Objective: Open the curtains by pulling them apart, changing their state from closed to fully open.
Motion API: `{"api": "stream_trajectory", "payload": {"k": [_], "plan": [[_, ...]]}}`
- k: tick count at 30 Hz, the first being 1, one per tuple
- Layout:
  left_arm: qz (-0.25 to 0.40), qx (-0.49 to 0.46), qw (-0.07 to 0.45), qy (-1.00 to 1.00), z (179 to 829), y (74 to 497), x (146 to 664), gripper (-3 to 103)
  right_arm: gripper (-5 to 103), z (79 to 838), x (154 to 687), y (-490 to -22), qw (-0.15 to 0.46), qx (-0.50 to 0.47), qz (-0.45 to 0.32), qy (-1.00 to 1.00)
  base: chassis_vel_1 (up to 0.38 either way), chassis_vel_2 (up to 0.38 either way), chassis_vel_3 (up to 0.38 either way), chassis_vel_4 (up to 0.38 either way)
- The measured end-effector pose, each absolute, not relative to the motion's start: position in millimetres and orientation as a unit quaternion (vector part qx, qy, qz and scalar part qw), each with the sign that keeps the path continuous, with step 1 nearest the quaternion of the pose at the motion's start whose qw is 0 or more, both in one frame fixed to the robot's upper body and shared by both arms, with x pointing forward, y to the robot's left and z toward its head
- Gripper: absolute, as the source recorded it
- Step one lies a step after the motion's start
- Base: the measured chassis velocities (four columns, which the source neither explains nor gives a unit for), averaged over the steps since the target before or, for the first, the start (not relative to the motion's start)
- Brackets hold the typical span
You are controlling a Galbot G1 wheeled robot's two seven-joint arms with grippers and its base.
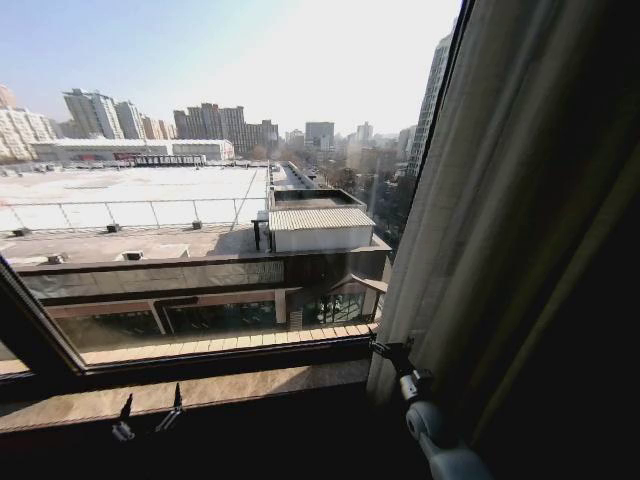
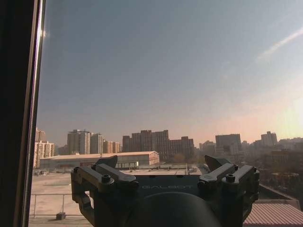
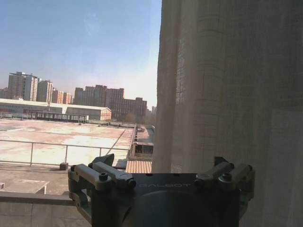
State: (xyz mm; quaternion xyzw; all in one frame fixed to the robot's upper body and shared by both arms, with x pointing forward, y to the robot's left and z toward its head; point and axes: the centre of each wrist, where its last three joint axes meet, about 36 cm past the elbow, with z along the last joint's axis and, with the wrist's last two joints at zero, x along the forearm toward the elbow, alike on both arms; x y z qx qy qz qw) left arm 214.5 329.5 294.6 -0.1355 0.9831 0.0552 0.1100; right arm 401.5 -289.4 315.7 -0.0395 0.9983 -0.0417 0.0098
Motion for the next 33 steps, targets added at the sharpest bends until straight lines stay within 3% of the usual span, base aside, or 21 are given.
{"api": "stream_trajectory", "payload": {"k": [10, 14, 17, 21, 26, 30, 32, 33], "plan": [[0.055, -0.136, 0.110, 0.983, 295, 329, 215, 100, 101, 309, 424, -292, 0.012, -0.043, -0.049, 0.998, 0.003, -0.002, 0.008, 0.006], [0.055, -0.136, 0.110, 0.983, 295, 329, 215, 100, 86, 307, 427, -290, 0.017, -0.049, -0.046, 0.998, 0.000, 0.000, 0.000, 0.000], [0.055, -0.136, 0.110, 0.983, 295, 329, 215, 100, 80, 307, 427, -289, 0.019, -0.053, -0.045, 0.997, 0.000, 0.000, 0.000, 0.000], [0.055, -0.136, 0.110, 0.983, 295, 329, 215, 100, 58, 306, 424, -288, 0.020, -0.056, -0.043, 0.997, 0.000, 0.000, 0.000, 0.000], [0.055, -0.136, 0.110, 0.983, 295, 329, 215, 100, 48, 304, 421, -288, 0.024, -0.056, -0.042, 0.997, 0.000, 0.000, 0.000, 0.000], [0.055, -0.136, 0.110, 0.983, 295, 329, 215, 100, 27, 304, 420, -289, 0.031, -0.062, -0.030, 0.997, 0.000, 0.000, 0.000, 0.000], [0.055, -0.136, 0.110, 0.983, 295, 329, 215, 100, 27, 305, 420, -288, 0.035, -0.064, -0.022, 0.997, 0.000, 0.000, 0.000, 0.000], [0.055, -0.136, 0.110, 0.983, 295, 329, 215, 100, 21, 306, 421, -287, 0.037, -0.067, -0.016, 0.997, 0.000, 0.000, 0.000, 0.000]]}}
